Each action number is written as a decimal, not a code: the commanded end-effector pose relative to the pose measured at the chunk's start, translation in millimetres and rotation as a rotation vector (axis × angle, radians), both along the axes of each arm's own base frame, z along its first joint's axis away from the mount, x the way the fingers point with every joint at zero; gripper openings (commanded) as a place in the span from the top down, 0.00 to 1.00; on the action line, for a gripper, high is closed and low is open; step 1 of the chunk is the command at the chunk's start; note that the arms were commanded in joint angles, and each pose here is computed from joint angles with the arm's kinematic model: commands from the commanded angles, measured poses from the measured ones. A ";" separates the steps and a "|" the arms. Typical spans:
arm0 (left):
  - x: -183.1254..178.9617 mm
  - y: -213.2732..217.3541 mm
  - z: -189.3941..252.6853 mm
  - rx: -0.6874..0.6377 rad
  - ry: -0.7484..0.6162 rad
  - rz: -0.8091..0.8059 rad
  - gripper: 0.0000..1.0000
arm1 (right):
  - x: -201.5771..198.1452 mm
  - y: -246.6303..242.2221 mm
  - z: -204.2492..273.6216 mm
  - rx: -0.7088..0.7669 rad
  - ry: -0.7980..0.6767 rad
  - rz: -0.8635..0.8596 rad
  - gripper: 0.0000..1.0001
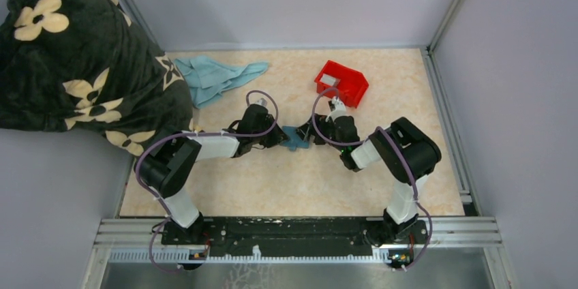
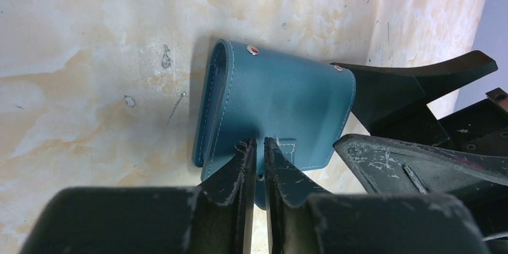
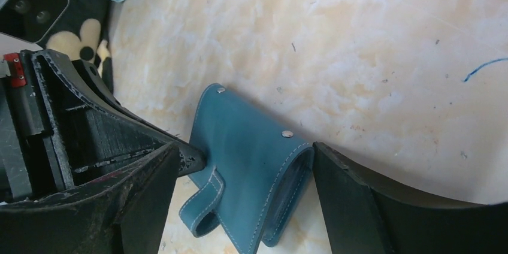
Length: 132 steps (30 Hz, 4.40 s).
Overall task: Put the credit cards into the card holder
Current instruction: Turn over the card holder at the center of the board, then close the card holder at the center of the board.
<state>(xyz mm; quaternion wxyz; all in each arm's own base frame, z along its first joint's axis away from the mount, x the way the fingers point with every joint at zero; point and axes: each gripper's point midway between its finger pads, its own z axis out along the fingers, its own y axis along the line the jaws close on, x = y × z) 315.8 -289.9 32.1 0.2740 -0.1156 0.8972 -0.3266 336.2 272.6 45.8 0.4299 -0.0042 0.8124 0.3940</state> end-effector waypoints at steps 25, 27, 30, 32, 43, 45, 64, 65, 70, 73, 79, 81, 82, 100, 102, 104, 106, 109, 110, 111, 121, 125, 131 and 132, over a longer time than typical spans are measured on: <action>-32.1 52.9 -73.7 0.234 0.210 0.012 0.81 | -72.2 29.8 -23.5 0.167 0.141 0.315 1.00; -26.0 53.2 -62.4 0.221 0.192 0.023 0.77 | -68.7 26.7 -17.3 0.138 0.115 0.296 1.00; -13.4 53.4 -36.7 0.201 0.142 0.045 0.72 | -60.5 20.8 -3.8 0.051 0.055 0.265 1.00; -5.2 54.2 -16.1 0.193 0.106 0.060 0.69 | -53.8 16.5 8.3 -0.035 0.001 0.244 1.00; 9.4 63.0 68.1 0.117 -0.046 0.141 0.65 | -33.2 -14.2 100.1 -0.408 -0.301 0.077 1.00; 6.8 64.6 74.4 0.108 -0.053 0.145 0.64 | -36.3 -19.2 104.3 -0.495 -0.344 0.048 1.00; -29.1 75.7 78.1 0.032 -0.073 0.130 0.62 | -96.3 16.8 60.6 -1.154 -0.762 -0.053 1.00; -30.0 75.7 77.5 0.029 -0.072 0.127 0.62 | -101.1 20.5 50.4 -1.191 -0.785 -0.038 1.00; -35.6 75.3 73.5 0.022 -0.064 0.111 0.62 | -120.7 29.7 21.8 -1.262 -0.824 0.001 1.00; -38.2 76.3 71.6 0.021 -0.062 0.109 0.62 | -127.3 29.7 4.6 -1.282 -0.790 0.036 1.00; -41.6 76.9 63.5 0.027 -0.041 0.105 0.62 | -139.4 31.4 -21.9 -1.274 -0.697 0.128 0.78; -41.9 77.3 60.8 0.031 -0.035 0.106 0.62 | -142.7 33.2 -24.0 -1.252 -0.678 0.136 0.57; -42.4 77.0 59.3 0.033 -0.032 0.103 0.62 | -144.7 34.2 -25.5 -1.244 -0.664 0.145 0.51; -41.9 74.1 55.7 0.041 -0.004 0.094 0.62 | -176.9 60.1 59.7 -0.823 -0.530 0.103 0.39; -41.9 70.0 57.0 0.028 -0.006 0.075 0.62 | -176.7 58.8 73.6 -0.779 -0.525 0.081 0.39; -42.2 63.7 58.6 0.007 -0.014 0.044 0.62 | -174.7 53.8 84.3 -0.745 -0.512 0.038 0.40; -42.7 58.6 58.2 -0.005 -0.017 0.018 0.62 | -171.1 46.8 92.0 -0.720 -0.490 -0.010 0.41; -44.1 50.5 55.6 -0.018 -0.020 -0.020 0.62 | -163.7 35.0 95.2 -0.681 -0.429 -0.071 0.42; -44.8 46.8 54.9 -0.026 -0.023 -0.036 0.63 | -161.1 31.1 94.7 -0.670 -0.409 -0.092 0.43; -45.7 42.4 54.5 -0.034 -0.025 -0.055 0.63 | -157.2 27.4 94.3 -0.656 -0.387 -0.116 0.44; -48.6 9.3 31.2 0.014 0.013 -0.180 0.64 | -131.6 15.9 86.5 -0.639 -0.239 -0.218 0.50; -49.5 2.3 24.6 0.025 0.017 -0.198 0.64 | -120.8 14.1 77.6 -0.635 -0.188 -0.238 0.51; -51.9 -4.8 15.7 0.052 0.023 -0.222 0.65 | -111.1 7.6 61.0 -0.632 -0.111 -0.263 0.53; -52.6 -5.8 14.5 0.055 0.023 -0.227 0.65 | -110.1 6.9 58.8 -0.633 -0.103 -0.264 0.53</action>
